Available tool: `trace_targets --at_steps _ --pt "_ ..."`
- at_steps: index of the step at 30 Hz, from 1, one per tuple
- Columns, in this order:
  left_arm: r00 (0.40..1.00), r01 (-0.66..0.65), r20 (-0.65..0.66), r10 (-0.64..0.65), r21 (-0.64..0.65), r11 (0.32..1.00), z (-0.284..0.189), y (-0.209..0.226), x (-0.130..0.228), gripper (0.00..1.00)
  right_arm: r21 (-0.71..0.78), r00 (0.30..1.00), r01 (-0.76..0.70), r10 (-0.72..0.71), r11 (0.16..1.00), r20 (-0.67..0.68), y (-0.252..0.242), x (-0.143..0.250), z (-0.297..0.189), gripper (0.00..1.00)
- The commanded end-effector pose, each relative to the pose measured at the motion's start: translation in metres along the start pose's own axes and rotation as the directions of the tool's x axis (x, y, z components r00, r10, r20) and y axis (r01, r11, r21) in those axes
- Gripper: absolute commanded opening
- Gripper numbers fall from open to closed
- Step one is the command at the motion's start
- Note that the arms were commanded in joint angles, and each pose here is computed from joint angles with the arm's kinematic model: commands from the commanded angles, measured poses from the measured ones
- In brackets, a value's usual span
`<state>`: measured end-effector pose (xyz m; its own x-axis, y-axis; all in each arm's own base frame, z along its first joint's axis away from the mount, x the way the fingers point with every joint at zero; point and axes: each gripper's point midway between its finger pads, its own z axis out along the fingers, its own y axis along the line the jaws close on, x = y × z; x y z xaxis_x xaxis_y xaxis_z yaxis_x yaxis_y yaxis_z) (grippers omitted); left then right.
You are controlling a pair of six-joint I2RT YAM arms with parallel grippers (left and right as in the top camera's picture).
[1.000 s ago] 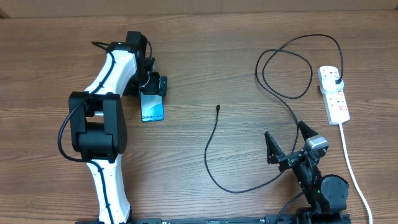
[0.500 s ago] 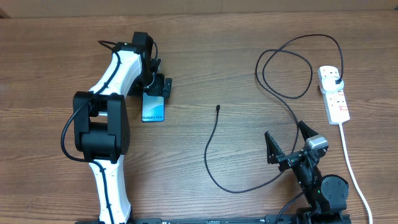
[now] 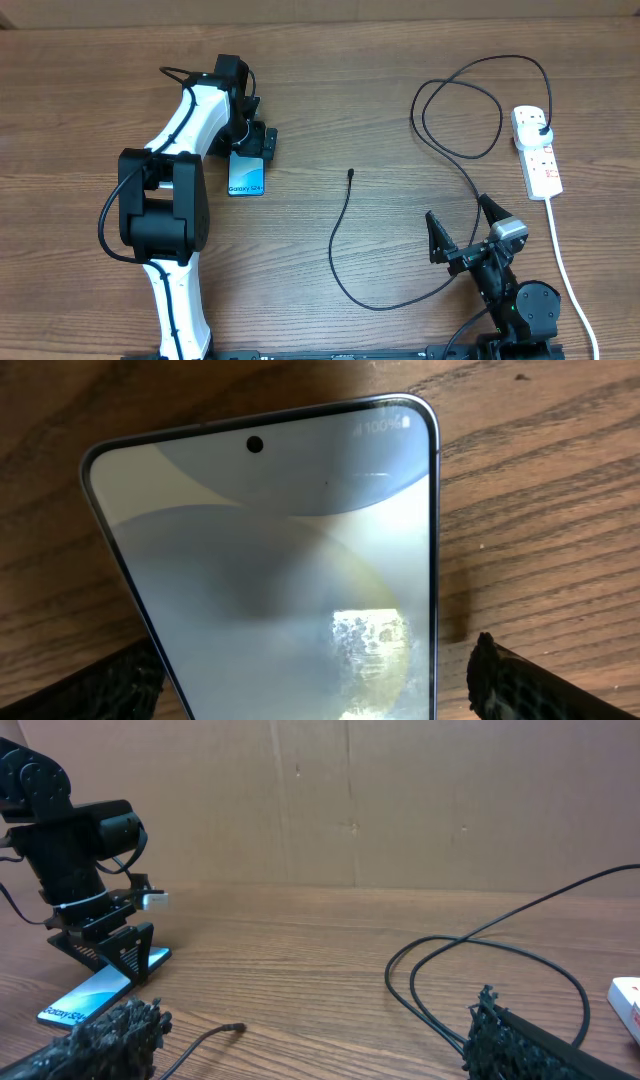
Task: Plug charger to phone and switch on socket
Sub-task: 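Lower the open left gripper around the phone's long edges, then close the left gripper on the phone and lift it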
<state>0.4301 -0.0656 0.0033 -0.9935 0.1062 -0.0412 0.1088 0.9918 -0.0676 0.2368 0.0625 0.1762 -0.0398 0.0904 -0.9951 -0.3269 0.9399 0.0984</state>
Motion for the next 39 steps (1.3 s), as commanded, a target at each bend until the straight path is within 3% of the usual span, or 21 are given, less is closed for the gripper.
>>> trace_targets --at_steps 1,9,28,39 --pt "0.997 -0.012 -0.081 0.013 0.01 1.0 0.024 0.0 0.021 1.0 0.001 1.0 -0.006 0.006 1.0 0.005 -0.001 0.001 0.0 1.0" --pt "0.994 -0.022 -0.109 0.016 -0.051 0.998 0.023 0.011 0.027 0.96 0.001 1.0 -0.006 0.006 1.0 0.005 -0.001 0.001 0.0 1.0" --pt "0.993 -0.045 -0.111 0.04 -0.047 0.998 0.024 -0.005 0.028 0.82 0.001 1.0 -0.006 0.006 1.0 0.005 -0.001 0.001 0.0 1.0" --pt "0.992 0.002 -0.123 -0.008 -0.053 0.999 0.018 -0.004 0.029 0.78 0.001 1.0 -0.006 0.006 1.0 0.005 -0.001 0.001 0.0 1.0"
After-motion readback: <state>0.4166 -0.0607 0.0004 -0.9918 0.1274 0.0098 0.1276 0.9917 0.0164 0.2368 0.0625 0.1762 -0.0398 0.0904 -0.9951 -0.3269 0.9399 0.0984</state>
